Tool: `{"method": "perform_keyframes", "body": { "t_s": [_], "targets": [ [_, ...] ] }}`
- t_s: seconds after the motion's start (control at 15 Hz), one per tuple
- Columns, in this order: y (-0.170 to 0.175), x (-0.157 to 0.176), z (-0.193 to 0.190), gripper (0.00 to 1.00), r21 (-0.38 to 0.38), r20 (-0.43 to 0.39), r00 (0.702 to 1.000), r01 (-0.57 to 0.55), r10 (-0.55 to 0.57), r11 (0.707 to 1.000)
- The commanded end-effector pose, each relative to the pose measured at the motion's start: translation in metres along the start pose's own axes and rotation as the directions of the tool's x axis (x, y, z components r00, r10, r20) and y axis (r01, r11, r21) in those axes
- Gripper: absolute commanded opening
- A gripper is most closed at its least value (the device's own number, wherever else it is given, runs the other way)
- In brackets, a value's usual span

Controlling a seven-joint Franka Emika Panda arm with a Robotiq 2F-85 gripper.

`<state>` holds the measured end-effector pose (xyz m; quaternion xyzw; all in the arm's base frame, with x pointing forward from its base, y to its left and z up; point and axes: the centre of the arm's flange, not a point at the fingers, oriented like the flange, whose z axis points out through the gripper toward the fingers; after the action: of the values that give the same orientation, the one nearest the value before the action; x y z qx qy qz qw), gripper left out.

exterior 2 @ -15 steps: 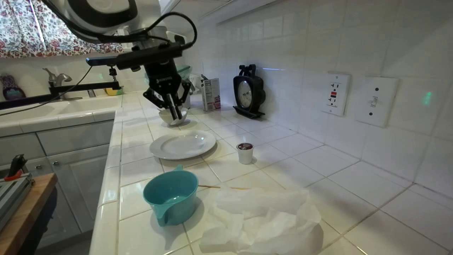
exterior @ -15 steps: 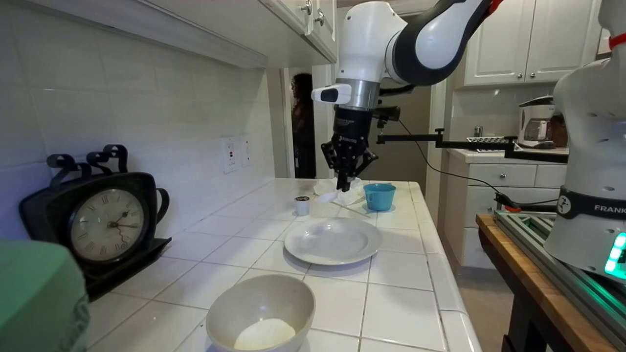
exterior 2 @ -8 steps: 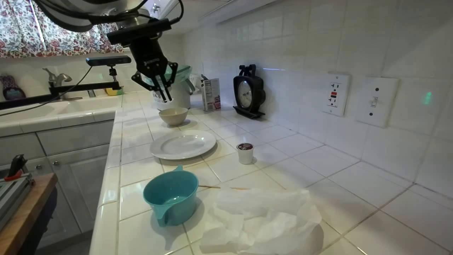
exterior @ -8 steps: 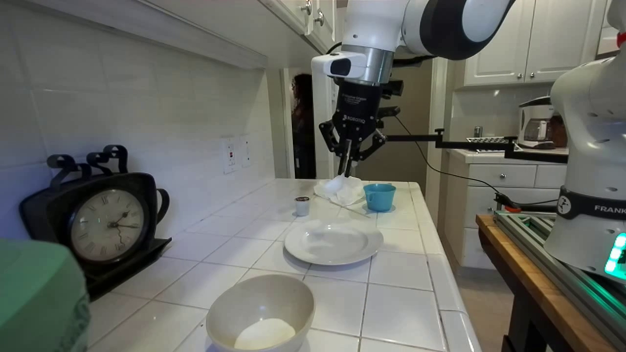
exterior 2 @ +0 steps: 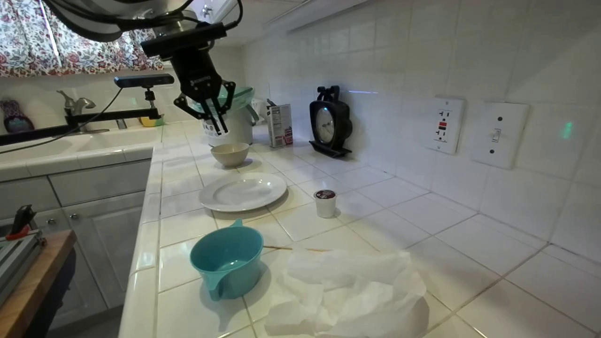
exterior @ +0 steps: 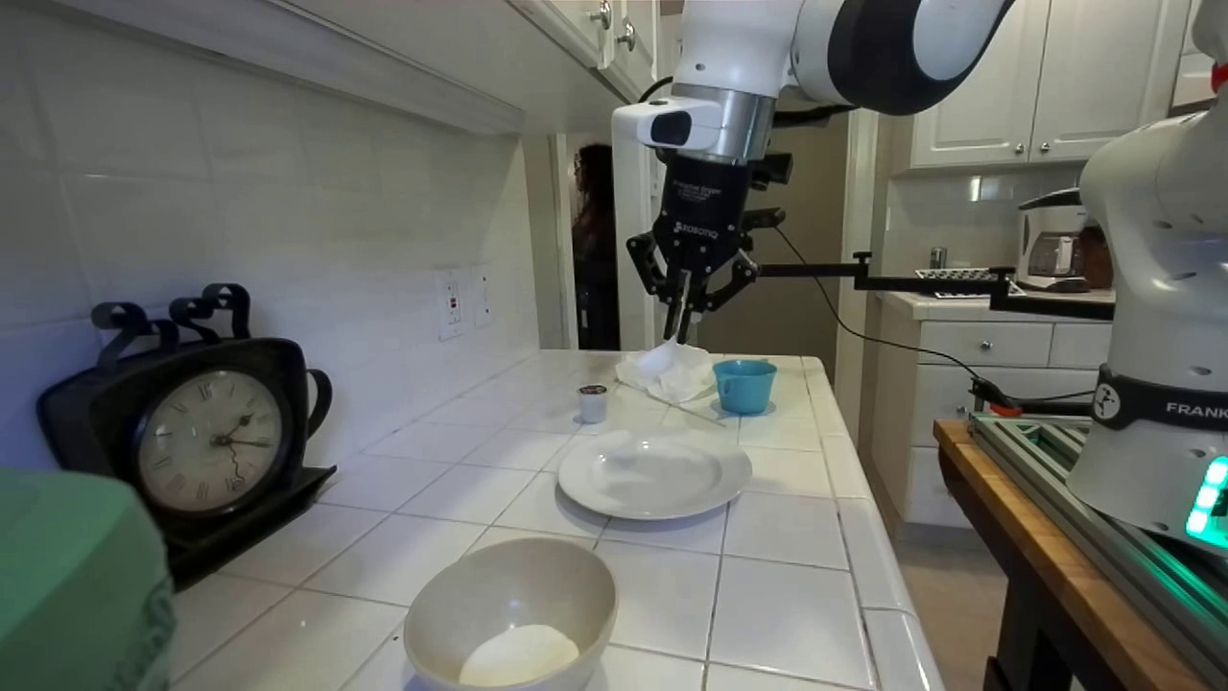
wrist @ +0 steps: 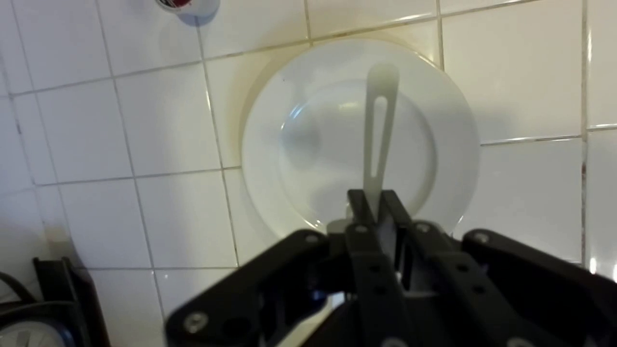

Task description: Use the white spoon to stir the grey bowl then return the spoon to the white plate.

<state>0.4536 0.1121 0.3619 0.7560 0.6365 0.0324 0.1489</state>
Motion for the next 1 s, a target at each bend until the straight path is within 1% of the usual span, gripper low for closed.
{"method": "perform_keyframes", "body": {
  "t_s": [0.0,0.2,0.47,0.93],
  "targets": [
    [0.0,0.0,0.0,0.03,0.0,0.0,1.0,0.0,0.0,1.0],
    [0.007,0.014,-0.006,0.03,-0.015,0.044,0.997,0.059,-0.058,0.998],
    [0.016,0.036,-0.018,0.03,-0.031,0.101,0.984,0.152,-0.149,0.988],
    [0.019,0.085,-0.02,0.03,-0.046,0.182,0.942,0.294,-0.282,0.955]
  ]
}}
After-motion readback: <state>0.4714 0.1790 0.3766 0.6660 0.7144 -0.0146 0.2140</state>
